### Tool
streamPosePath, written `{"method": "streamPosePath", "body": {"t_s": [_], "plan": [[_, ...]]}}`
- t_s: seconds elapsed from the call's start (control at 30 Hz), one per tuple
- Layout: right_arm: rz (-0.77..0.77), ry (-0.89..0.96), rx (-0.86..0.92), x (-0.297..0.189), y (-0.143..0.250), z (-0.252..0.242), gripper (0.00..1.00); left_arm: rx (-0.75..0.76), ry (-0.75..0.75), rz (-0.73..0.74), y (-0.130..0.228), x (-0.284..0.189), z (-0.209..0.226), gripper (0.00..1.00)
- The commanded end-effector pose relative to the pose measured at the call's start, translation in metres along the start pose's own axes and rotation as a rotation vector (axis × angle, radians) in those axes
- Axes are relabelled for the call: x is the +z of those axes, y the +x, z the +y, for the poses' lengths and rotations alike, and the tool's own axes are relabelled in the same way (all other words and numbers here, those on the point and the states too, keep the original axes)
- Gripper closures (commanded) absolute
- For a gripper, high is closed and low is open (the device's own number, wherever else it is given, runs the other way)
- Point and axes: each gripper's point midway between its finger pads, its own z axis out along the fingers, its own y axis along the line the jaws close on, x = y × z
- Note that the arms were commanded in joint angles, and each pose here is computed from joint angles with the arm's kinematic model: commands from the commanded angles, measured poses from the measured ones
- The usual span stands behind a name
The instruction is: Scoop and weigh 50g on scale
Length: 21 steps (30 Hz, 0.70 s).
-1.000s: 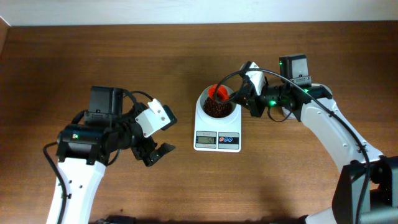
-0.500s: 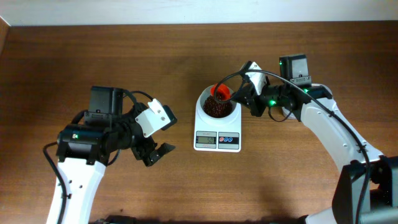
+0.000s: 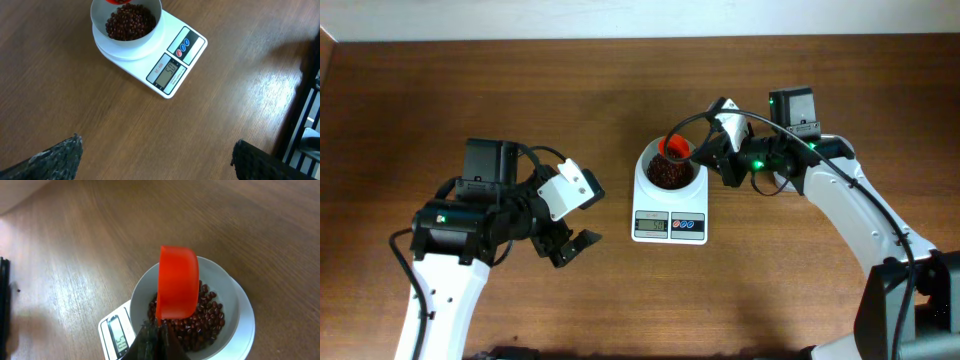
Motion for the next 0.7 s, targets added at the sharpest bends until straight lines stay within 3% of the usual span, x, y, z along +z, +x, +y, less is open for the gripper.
{"method": "streamPosePath", "body": {"t_s": [0.0,0.67], "plan": [[0.000,-0.032,0.049,0.006,0.002,0.004,0.96,0.000,-0.013,-0.014,-0.005,-0.004,0.003,0.01],[-0.056,-0.116,0.179,0.004,-0.012,0.016,0.96,0.000,-0.013,-0.014,-0.005,-0.004,0.003,0.01]]}}
